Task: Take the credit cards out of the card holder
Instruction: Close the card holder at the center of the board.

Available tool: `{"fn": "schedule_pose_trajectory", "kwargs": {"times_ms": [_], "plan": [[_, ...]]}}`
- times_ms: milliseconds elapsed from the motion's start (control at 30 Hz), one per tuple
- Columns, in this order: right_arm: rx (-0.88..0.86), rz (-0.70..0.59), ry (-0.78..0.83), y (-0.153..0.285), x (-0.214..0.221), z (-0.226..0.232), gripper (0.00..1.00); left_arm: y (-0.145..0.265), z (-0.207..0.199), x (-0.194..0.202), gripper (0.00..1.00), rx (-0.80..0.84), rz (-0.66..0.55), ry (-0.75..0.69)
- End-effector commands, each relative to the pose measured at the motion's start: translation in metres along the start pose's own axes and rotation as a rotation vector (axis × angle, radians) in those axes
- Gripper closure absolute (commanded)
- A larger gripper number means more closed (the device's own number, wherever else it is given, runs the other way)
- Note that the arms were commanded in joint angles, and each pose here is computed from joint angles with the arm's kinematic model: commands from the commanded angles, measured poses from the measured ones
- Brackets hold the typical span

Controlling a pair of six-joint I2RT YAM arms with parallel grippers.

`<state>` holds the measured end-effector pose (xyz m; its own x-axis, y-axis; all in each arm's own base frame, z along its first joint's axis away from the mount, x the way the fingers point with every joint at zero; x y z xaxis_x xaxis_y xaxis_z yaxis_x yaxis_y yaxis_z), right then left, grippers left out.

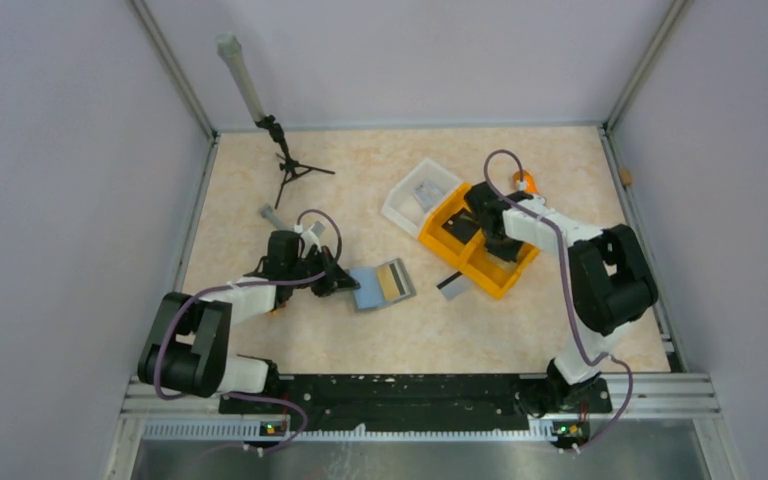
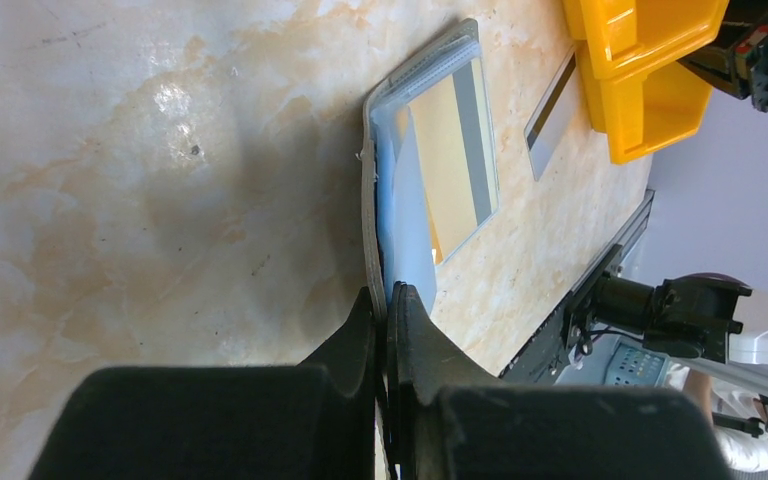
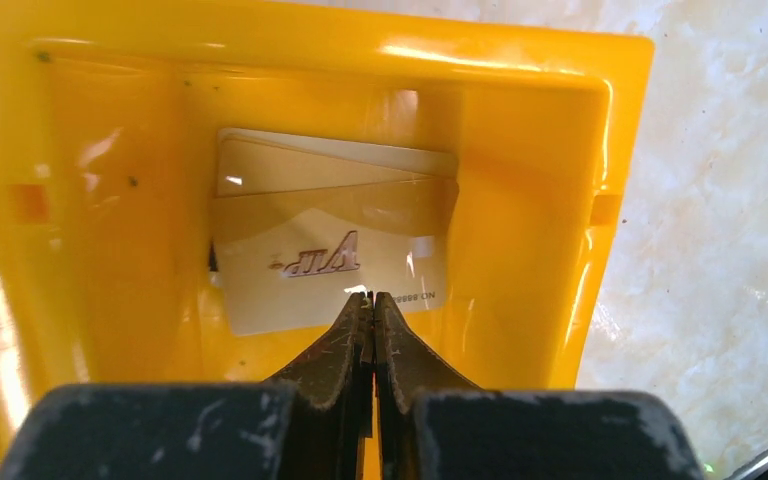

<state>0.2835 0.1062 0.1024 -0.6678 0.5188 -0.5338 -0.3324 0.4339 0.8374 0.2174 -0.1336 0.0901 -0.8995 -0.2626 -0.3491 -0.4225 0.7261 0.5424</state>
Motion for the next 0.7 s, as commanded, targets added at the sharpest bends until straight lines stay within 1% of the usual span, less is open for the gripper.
{"fn": "schedule_pose_trajectory", "kwargs": {"times_ms": [0, 100, 167, 233, 367, 400, 433, 533, 567, 600, 667], "plan": [[-0.125, -0.092, -0.019, 0.037, -0.033, 0.009, 1.0, 0.001, -0.001, -0.007, 1.0, -0.002, -0.033, -0.036], [-0.232, -0.153, 0.009, 0.061, -0.045, 0.004, 1.0, 0.001, 0.0, -0.008, 1.0, -0.017, -0.036, -0.034], [-0.312, -0.207, 0.012, 0.077, -0.052, -0.008, 1.0, 0.001, 0.001, -0.011, 1.0, -0.04, -0.044, -0.039], [-0.414, -0.286, 0.067, 0.088, -0.057, -0.017, 1.0, 0.002, 0.002, -0.014, 0.97, -0.068, -0.053, -0.043], [-0.492, -0.451, 0.062, 0.098, -0.065, -0.048, 1.0, 0.004, 0.004, -0.019, 0.89, -0.119, -0.075, -0.049], [-0.494, -0.477, 0.036, 0.097, -0.069, -0.056, 1.0, 0.004, 0.004, -0.021, 0.87, -0.129, -0.078, -0.05], [-0.486, -0.494, 0.009, 0.093, -0.073, -0.065, 1.0, 0.005, 0.003, -0.022, 0.84, -0.139, -0.081, -0.052], [-0.441, -0.519, -0.061, 0.077, -0.084, -0.086, 1.0, 0.008, 0.001, -0.028, 0.61, -0.171, -0.099, -0.065], [-0.423, -0.531, -0.073, 0.073, -0.087, -0.093, 1.0, 0.011, 0.0, -0.029, 0.55, -0.19, -0.103, -0.067], [-0.402, -0.546, -0.09, 0.069, -0.09, -0.099, 1.0, 0.016, -0.002, -0.032, 0.53, -0.213, -0.124, -0.077], [-0.41, -0.562, -0.111, 0.066, -0.091, -0.106, 1.0, 0.023, -0.006, -0.035, 0.53, -0.226, -0.156, -0.098]]}}
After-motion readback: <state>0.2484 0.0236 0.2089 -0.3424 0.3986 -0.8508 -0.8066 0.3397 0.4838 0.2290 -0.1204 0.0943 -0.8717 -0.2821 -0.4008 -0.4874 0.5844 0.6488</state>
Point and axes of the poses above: each gripper's point midway between its finger pads, its own y axis back along the fingers, its own z axis along the line the jaws close on, x = y × z, the point moved 7 cm from there along y, back along the fingers, and after that the axes turned 3 degrees about -y, right-handed, at the moved point
